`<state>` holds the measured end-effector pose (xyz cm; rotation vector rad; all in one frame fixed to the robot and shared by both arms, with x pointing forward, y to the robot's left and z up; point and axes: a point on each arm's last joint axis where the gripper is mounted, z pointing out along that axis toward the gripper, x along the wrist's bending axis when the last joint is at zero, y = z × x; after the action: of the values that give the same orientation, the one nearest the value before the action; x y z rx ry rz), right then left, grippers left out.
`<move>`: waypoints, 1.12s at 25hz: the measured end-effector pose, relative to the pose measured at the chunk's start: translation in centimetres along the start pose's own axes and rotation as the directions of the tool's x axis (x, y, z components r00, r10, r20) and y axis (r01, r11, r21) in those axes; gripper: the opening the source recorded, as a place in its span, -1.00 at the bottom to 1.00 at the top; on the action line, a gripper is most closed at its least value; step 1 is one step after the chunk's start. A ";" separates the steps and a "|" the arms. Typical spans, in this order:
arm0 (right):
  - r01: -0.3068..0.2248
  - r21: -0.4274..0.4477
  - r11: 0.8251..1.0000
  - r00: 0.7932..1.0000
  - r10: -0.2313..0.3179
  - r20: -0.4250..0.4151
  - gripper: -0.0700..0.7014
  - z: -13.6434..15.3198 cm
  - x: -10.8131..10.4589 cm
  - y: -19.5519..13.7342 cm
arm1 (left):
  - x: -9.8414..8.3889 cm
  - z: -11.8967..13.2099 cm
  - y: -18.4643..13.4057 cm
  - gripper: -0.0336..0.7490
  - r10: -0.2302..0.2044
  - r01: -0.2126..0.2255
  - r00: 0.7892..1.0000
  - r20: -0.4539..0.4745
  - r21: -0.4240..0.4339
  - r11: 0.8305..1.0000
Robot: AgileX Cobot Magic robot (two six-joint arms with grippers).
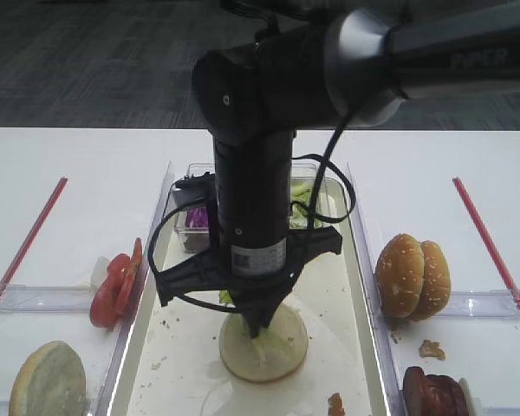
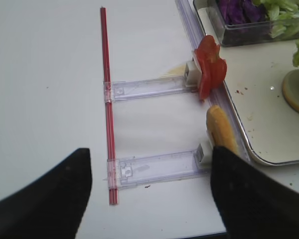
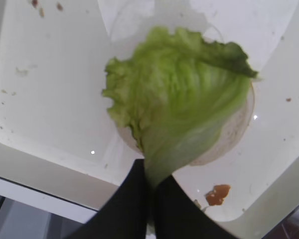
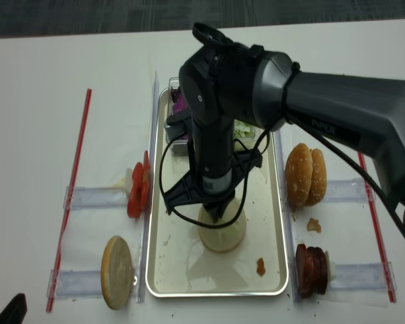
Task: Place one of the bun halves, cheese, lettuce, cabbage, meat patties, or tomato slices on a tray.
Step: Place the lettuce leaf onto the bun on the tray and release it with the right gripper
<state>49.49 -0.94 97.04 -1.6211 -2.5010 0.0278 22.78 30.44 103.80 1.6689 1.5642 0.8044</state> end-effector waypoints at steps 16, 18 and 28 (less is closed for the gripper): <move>-0.022 -0.077 0.997 0.999 0.020 -0.027 -0.72 1.9 -0.7 -1.0 | 0.0 0.0 0.0 0.30 0.000 0.000 1.000 0.000 0.000 1.000; -0.030 -0.081 0.996 0.999 0.028 -0.022 -0.72 1.9 -0.8 -1.0 | 0.0 0.0 0.0 0.30 0.000 0.000 1.000 0.000 0.000 1.000; -0.036 -0.074 0.997 0.999 0.036 -0.009 -0.72 2.5 -0.9 -0.8 | 0.0 0.0 0.0 0.30 0.000 0.000 1.000 0.000 0.000 1.000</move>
<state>48.73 -1.91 94.51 -1.6914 -2.4956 -0.0677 22.78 30.44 103.80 1.6689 1.5642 0.8044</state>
